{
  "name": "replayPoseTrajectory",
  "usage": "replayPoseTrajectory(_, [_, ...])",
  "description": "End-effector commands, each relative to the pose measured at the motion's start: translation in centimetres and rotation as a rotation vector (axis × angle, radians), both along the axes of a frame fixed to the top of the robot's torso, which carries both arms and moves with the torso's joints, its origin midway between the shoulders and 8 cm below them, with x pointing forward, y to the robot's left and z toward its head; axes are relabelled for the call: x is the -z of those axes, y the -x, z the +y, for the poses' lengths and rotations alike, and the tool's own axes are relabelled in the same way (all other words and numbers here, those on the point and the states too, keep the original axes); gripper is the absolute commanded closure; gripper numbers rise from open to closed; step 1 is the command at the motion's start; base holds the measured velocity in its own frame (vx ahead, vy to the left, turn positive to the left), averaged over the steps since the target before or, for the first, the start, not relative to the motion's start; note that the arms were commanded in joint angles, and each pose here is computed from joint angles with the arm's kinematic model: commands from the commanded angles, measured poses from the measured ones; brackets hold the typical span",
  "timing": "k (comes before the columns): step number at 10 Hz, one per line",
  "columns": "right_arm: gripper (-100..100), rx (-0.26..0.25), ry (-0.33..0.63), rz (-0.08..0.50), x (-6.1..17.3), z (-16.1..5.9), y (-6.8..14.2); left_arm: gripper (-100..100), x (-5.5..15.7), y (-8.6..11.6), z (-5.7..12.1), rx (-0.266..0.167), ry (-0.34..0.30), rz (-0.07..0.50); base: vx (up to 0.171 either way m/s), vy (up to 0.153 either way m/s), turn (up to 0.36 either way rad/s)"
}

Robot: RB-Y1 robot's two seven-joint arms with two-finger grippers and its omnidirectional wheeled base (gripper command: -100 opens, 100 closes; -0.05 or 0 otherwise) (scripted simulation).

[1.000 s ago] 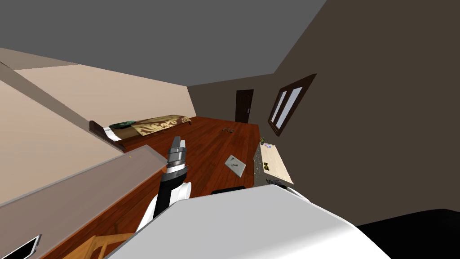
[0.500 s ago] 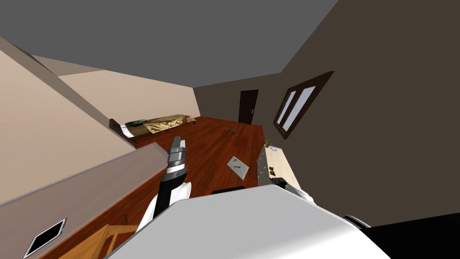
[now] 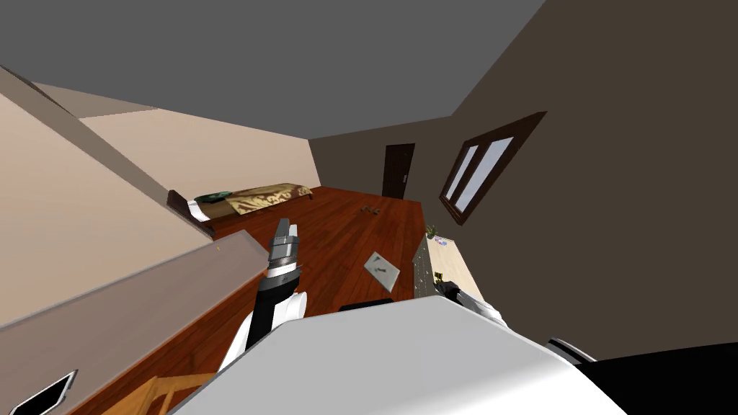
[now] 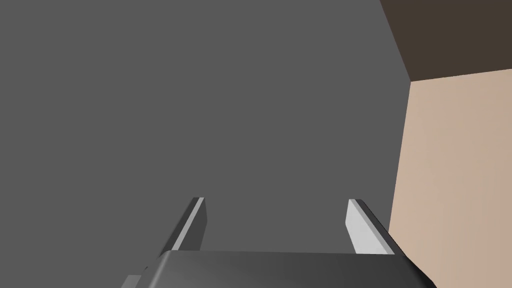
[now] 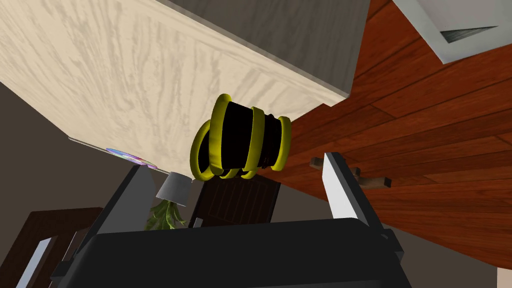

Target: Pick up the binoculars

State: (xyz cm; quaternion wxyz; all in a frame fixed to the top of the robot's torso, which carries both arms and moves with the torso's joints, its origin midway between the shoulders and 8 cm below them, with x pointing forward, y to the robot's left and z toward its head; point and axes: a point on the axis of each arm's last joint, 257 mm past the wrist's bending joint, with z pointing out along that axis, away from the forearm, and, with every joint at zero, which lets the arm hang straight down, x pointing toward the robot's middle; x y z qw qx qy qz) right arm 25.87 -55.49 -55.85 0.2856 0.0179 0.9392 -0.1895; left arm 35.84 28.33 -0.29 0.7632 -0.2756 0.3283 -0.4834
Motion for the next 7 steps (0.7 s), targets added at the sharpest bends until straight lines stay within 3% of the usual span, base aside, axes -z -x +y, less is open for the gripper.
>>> replayPoseTrajectory(1, [-100,-0.054,-0.015,0.002,0.4,1.3,0.0,0,0.0,0.0,0.0,0.000,0.000,0.000,0.183,-0.037,-0.378])
replayPoseTrajectory(6, [-100,-0.158,-0.008,0.014,0.9,3.1,0.0,0,0.0,0.0,0.0,0.000,0.000,0.000,0.137,0.006,-0.216])
replayPoseTrajectory(7, [-100,-0.198,-0.011,0.012,1.1,4.0,0.0,0,0.0,0.0,0.0,0.000,0.000,0.000,0.135,-0.011,-0.315])
